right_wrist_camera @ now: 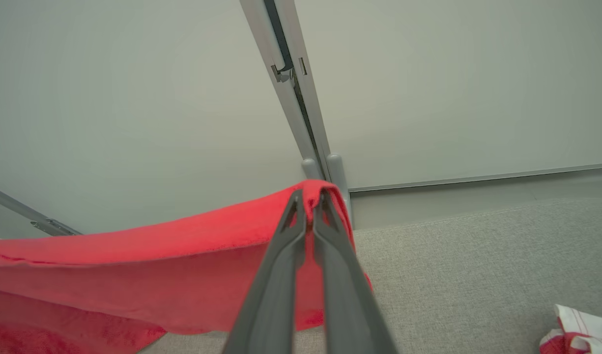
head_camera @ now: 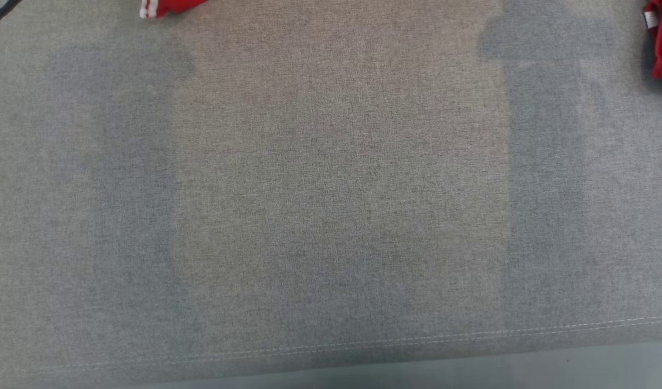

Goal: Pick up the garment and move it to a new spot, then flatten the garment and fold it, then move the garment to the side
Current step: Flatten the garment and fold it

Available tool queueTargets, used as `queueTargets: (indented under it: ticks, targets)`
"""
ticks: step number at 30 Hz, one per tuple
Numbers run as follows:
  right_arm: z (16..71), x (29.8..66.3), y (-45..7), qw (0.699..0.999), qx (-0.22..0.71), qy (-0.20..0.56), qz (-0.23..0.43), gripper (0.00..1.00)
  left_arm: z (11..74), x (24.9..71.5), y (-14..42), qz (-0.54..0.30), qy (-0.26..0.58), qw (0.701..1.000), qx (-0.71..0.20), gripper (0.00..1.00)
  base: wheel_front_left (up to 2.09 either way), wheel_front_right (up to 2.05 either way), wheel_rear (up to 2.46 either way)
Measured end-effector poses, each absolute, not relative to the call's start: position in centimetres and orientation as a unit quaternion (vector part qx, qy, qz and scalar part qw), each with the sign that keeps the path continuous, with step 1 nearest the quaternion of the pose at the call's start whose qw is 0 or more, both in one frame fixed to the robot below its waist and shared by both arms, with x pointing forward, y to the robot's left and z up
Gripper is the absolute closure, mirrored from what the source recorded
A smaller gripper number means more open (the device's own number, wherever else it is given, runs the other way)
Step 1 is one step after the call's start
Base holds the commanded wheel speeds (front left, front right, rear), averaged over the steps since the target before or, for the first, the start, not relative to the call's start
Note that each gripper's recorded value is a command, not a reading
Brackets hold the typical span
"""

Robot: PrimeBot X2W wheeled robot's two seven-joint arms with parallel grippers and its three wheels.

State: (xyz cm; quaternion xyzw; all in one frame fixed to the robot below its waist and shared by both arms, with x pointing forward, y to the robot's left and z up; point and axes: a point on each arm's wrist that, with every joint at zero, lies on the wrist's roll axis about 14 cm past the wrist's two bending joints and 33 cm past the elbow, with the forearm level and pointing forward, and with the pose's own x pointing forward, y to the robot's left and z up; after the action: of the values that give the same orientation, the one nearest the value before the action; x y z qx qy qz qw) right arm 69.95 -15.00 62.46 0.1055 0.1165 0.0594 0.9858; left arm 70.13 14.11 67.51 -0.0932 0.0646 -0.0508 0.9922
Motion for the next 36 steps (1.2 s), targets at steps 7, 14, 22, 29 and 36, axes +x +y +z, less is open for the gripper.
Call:
queueTargets:
  ticks: [7, 14, 22, 29, 36]
  targets:
    - [60.0, 69.0, -14.1, 0.978, 0.075, 0.179, 0.07, 1.0, 64.4, 69.1, 13.4, -0.084, 0.139, 0.984, -0.078, 1.0, 0.0, 0.0, 0.0]
    - [57.6, 67.0, -12.7, 0.97, 0.044, 0.224, 0.086, 1.0, 61.1, 67.2, 13.1, -0.11, 0.187, 0.973, -0.078, 1.0, 0.0, 0.0, 0.0]
    - [55.2, 63.4, -12.8, 0.957, 0.029, 0.273, 0.091, 1.0, 57.5, 63.5, 14.1, -0.11, 0.246, 0.96, -0.076, 1.0, 0.0, 0.0, 0.0]
    - [52.5, 58.5, -12.3, 0.941, 0.027, 0.319, 0.107, 1.0, 54.4, 58.5, 14.0, -0.124, 0.29, 0.946, -0.074, 1.0, 0.0, 0.0, 0.0]
    - [51.3, 53.2, -14.6, 0.939, 0.043, 0.322, 0.113, 1.0, 50.1, 51.5, 14.4, -0.136, 0.327, 0.93, -0.101, 1.0, 0.0, 0.0, 0.0]
